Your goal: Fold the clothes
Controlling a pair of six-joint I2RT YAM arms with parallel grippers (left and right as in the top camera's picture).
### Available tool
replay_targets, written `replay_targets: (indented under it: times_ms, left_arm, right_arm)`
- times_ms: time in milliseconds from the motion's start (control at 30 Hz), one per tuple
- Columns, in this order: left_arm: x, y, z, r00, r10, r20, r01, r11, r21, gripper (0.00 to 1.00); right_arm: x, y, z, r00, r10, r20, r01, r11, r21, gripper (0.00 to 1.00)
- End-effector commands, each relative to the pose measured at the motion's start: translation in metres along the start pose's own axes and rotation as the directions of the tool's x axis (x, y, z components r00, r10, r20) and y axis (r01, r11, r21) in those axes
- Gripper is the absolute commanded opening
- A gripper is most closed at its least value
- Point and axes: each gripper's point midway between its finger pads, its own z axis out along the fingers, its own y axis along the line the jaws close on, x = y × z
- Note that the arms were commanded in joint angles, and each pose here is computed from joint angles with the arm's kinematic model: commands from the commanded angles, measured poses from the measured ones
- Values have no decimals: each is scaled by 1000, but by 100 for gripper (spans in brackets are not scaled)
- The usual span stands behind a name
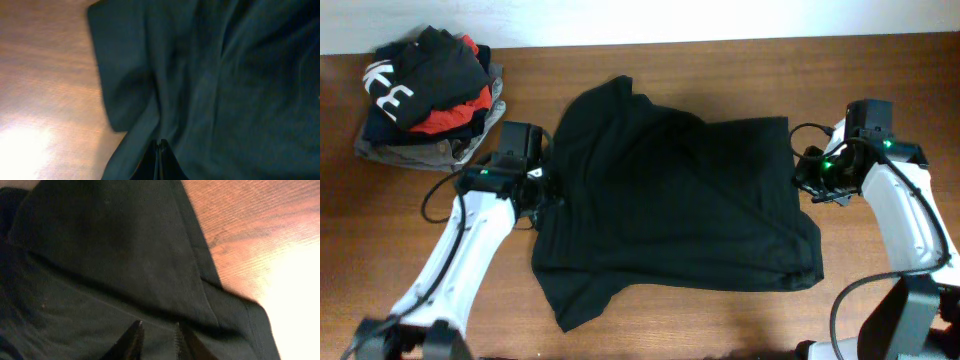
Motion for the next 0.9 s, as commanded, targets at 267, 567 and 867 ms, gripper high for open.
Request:
replay_targets:
  times_ms: [267,567,867]
  left_arm:
    - [6,14,73,993,7,-117,-14,998,-58,1]
    - [8,39,85,987,-52,-150,38,994,-99,1]
    - [9,44,94,986,-32,-165,15,995,-101,1]
  right_arm:
    - [3,-8,62,992,-39,-120,38,999,-7,8]
    - [14,-16,97,979,-56,-194,62,998,26,7]
    - [18,-30,114,975,-60,-213,85,991,107,7]
